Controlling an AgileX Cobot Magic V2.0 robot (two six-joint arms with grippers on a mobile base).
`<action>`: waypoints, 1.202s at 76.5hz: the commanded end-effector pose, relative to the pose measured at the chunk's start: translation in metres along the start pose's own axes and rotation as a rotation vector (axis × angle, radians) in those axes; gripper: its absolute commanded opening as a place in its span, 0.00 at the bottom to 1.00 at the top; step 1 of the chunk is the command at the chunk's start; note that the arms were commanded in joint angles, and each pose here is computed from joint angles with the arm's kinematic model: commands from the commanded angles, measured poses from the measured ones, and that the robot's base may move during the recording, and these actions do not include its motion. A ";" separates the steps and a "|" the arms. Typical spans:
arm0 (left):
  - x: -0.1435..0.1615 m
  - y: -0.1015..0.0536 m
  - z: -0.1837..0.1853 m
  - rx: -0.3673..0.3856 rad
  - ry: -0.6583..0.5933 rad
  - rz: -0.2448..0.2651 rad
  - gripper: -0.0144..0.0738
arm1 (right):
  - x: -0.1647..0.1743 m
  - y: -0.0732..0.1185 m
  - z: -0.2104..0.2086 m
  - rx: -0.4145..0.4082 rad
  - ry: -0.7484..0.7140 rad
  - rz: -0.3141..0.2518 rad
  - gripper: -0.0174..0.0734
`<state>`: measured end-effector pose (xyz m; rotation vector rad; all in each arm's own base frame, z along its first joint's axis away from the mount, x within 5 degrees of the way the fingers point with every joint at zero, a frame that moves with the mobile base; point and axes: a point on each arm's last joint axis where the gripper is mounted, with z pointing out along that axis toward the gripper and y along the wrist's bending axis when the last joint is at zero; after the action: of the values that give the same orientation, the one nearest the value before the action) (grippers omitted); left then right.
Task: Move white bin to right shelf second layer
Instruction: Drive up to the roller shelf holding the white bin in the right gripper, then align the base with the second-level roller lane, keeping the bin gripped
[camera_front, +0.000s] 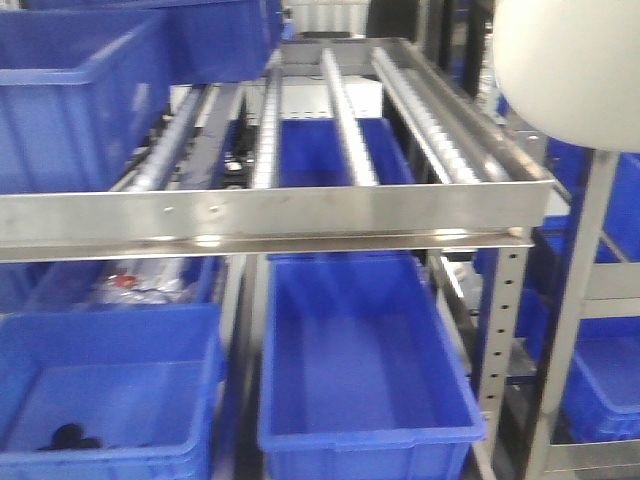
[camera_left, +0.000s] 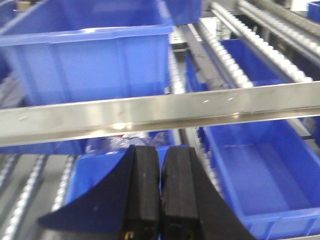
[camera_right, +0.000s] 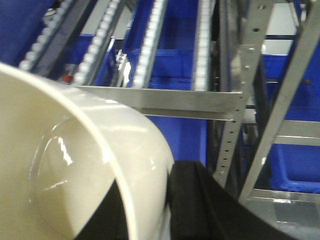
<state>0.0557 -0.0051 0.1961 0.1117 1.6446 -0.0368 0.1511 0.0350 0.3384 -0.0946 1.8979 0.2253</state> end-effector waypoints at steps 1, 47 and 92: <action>0.004 0.000 0.001 0.003 -0.065 -0.005 0.26 | -0.020 0.002 -0.007 -0.020 -0.139 -0.003 0.25; 0.004 0.000 0.001 0.003 -0.065 -0.005 0.26 | -0.020 0.002 -0.007 -0.019 -0.138 -0.003 0.25; 0.004 0.000 0.001 0.003 -0.065 -0.005 0.26 | -0.020 0.002 -0.007 -0.019 -0.138 -0.003 0.25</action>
<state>0.0557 -0.0051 0.1961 0.1117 1.6446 -0.0368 0.1511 0.0350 0.3382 -0.0946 1.9003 0.2249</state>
